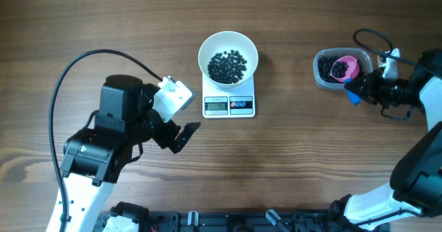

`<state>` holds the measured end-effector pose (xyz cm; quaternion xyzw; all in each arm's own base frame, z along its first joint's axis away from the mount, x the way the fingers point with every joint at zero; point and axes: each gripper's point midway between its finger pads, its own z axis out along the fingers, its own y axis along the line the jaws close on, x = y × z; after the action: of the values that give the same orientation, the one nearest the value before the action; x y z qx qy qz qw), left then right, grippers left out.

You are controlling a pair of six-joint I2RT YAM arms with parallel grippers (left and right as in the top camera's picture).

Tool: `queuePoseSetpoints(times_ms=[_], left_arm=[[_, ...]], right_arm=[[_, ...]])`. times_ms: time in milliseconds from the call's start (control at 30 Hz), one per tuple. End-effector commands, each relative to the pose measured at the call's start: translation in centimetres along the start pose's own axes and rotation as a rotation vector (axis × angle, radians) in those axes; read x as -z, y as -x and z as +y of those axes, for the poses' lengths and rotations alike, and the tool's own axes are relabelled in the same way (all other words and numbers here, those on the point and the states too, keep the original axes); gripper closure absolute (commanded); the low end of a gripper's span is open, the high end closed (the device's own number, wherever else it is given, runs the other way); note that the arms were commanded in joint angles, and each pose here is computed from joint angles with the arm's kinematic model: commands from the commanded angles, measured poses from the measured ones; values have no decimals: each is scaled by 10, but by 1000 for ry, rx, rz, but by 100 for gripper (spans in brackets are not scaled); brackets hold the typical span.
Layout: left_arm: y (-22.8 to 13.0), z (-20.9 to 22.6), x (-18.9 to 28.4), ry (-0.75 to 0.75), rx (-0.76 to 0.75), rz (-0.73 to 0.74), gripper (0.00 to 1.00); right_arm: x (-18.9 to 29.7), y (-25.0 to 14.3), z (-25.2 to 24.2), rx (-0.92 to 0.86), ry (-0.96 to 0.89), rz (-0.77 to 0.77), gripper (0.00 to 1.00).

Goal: Scoop item into bowl and weigh 150g on scale
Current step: 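Dip the scoop into the beans again and lift it, then carry the scoop over the bowl and pour the beans in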

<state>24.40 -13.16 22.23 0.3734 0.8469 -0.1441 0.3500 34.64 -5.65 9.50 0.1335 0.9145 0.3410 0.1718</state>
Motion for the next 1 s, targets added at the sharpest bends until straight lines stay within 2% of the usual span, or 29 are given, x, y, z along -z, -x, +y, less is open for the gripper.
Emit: queuePoseSetpoints(times_ms=[0, 200, 300, 433, 733, 833, 967], left_arm=[[8, 2, 5, 6, 3, -22, 0], [8, 2, 5, 6, 3, -22, 0], [8, 2, 5, 6, 3, -22, 0], [8, 2, 5, 6, 3, -22, 0], [8, 2, 5, 6, 3, -22, 0], [8, 2, 5, 6, 3, -22, 0], [8, 2, 5, 6, 3, -22, 0]], right_arm=[[-3, -1, 7, -5, 90, -4, 96], [1, 3, 30, -9, 226, -30, 96], [8, 6, 54, 1, 368, -57, 96], [8, 2, 60, -6, 376, -37, 96], [-2, -28, 158, 173, 452, 68, 95], [-19, -41, 191, 221, 473, 128, 95], [-52, -54, 214, 344, 402, 159, 95]])
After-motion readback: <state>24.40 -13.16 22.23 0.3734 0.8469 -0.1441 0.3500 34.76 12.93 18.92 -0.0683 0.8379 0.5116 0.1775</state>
